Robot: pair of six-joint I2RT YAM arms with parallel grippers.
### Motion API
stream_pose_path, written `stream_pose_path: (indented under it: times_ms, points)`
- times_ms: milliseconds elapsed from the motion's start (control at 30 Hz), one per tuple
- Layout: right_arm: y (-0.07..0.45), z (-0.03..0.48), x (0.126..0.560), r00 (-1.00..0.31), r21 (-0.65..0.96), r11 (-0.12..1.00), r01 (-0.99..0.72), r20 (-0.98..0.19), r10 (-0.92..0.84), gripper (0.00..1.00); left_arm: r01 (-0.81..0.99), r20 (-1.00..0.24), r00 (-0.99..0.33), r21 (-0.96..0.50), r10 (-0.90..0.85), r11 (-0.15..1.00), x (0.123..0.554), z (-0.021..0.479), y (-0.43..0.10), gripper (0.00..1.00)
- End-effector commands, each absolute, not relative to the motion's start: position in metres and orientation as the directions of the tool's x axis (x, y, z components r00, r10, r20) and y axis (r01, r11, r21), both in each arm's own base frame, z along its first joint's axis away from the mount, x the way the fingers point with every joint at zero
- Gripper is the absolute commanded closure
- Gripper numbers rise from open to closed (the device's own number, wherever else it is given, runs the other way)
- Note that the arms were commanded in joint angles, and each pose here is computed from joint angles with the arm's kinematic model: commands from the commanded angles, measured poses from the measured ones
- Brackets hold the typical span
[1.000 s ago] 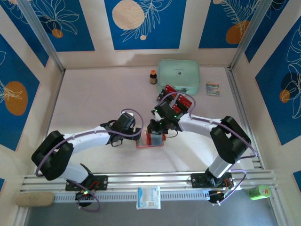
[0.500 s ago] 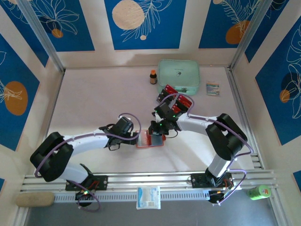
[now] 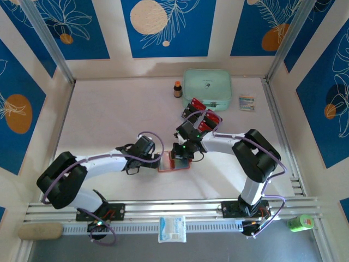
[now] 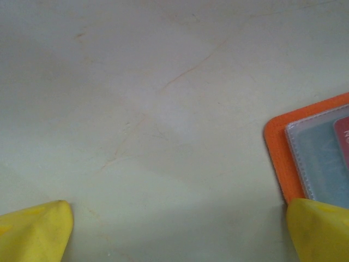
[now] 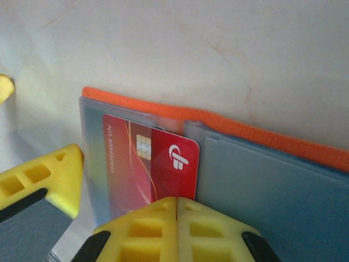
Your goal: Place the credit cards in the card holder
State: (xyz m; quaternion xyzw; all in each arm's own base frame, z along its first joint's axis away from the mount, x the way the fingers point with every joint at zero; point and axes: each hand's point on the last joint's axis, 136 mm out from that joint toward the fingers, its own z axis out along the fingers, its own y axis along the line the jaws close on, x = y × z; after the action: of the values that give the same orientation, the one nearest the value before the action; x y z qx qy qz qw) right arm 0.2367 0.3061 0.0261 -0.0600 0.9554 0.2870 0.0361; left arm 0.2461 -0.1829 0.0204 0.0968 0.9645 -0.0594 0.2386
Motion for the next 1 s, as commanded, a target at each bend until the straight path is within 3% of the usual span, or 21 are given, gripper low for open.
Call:
stream_pose_path:
  times_ms: [0, 400, 633, 967]
  points:
    - [0.314, 0.021, 0.229, -0.990, 0.543, 0.828, -0.144, -0.073, -0.124, 1.00, 0.208, -0.456, -0.875, -0.052, 0.163, 0.977, 0.245, 0.014, -0.178, 0.00]
    - [0.335, 0.026, 0.224, -0.983, 0.558, 0.810, -0.177, -0.069, -0.168, 1.00, 0.210, -0.460, -0.873, -0.053, 0.163, 0.976, 0.246, 0.015, -0.178, 0.00]
    - [0.316, 0.047, 0.234, -0.985, 0.567, 0.806, -0.167, -0.127, -0.115, 0.97, 0.216, -0.468, -0.868, -0.059, 0.164, 0.975, 0.248, 0.021, -0.181, 0.00]
    - [0.285, 0.021, 0.234, -0.995, 0.539, 0.837, -0.091, -0.082, -0.056, 0.97, 0.220, -0.501, -0.852, -0.083, 0.150, 0.972, 0.254, 0.039, -0.187, 0.00]
